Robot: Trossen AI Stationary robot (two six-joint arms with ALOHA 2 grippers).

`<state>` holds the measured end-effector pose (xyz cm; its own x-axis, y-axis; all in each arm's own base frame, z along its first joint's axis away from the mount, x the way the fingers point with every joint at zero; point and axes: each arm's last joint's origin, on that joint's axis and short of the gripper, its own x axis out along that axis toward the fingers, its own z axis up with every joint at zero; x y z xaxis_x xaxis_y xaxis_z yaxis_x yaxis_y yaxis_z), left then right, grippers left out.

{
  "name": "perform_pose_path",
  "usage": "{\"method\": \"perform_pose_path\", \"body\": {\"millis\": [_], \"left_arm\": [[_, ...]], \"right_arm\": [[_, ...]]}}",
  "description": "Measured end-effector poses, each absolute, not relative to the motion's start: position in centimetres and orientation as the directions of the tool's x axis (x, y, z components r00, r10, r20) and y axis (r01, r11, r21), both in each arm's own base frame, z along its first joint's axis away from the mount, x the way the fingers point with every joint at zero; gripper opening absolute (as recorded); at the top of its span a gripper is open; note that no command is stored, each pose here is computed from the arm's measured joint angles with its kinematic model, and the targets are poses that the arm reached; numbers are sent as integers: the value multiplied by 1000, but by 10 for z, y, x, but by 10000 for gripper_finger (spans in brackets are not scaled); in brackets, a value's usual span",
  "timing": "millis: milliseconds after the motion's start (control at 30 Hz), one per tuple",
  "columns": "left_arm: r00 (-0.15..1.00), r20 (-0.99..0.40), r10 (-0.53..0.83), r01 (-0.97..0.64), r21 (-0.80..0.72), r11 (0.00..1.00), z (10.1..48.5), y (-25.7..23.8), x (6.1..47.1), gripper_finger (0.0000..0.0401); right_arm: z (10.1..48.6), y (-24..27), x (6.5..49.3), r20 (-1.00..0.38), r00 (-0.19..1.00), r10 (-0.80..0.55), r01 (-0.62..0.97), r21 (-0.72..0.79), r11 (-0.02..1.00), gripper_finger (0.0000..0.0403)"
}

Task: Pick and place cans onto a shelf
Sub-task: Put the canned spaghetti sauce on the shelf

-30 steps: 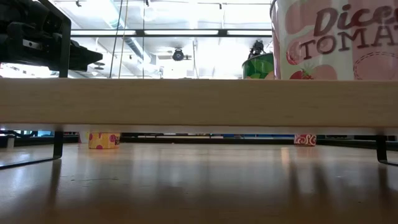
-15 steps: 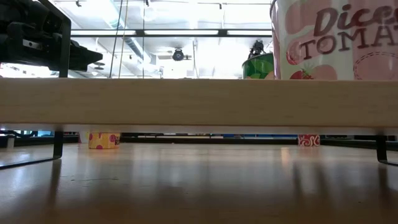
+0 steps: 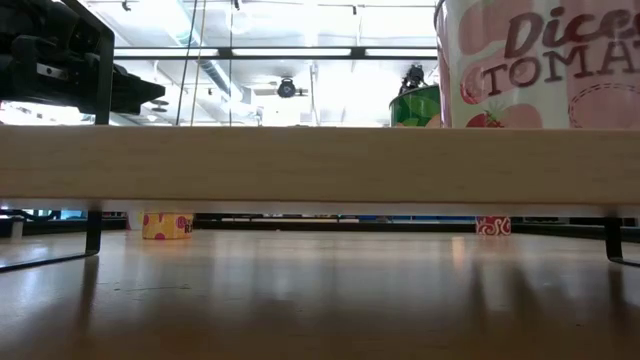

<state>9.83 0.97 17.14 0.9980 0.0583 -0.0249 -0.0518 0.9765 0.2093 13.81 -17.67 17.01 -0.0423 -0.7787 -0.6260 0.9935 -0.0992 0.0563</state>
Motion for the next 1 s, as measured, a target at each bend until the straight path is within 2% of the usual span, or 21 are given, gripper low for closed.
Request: {"method": "perform_pose_path", "body": {"millis": [233, 367, 533, 733, 933, 1000], "left_arm": [[998, -25, 58, -52, 209, 976, 171, 10, 98, 11], [998, -25, 58, -52, 209, 977, 171, 10, 98, 11], [998, -25, 59, -52, 209, 977, 171, 10, 98, 11], [998, -25, 58, -52, 209, 977, 171, 10, 98, 11], [998, -25, 58, -52, 209, 976, 171, 10, 98, 11], [998, -25, 58, -52, 209, 976, 171, 10, 98, 11]], "right_arm": [[170, -178, 138, -627, -34, -778, 991, 83, -109, 348], [157, -183, 140, -657, -62, -752, 993, 39, -116, 348], [155, -186, 147, -621, -117, -775, 982, 44, -184, 348], [154, -186, 148, -646, -76, -760, 981, 89, -173, 346], [153, -184, 149, -646, -82, -759, 984, 69, -166, 289], [153, -184, 149, -646, -80, -759, 986, 59, -155, 286]]}}
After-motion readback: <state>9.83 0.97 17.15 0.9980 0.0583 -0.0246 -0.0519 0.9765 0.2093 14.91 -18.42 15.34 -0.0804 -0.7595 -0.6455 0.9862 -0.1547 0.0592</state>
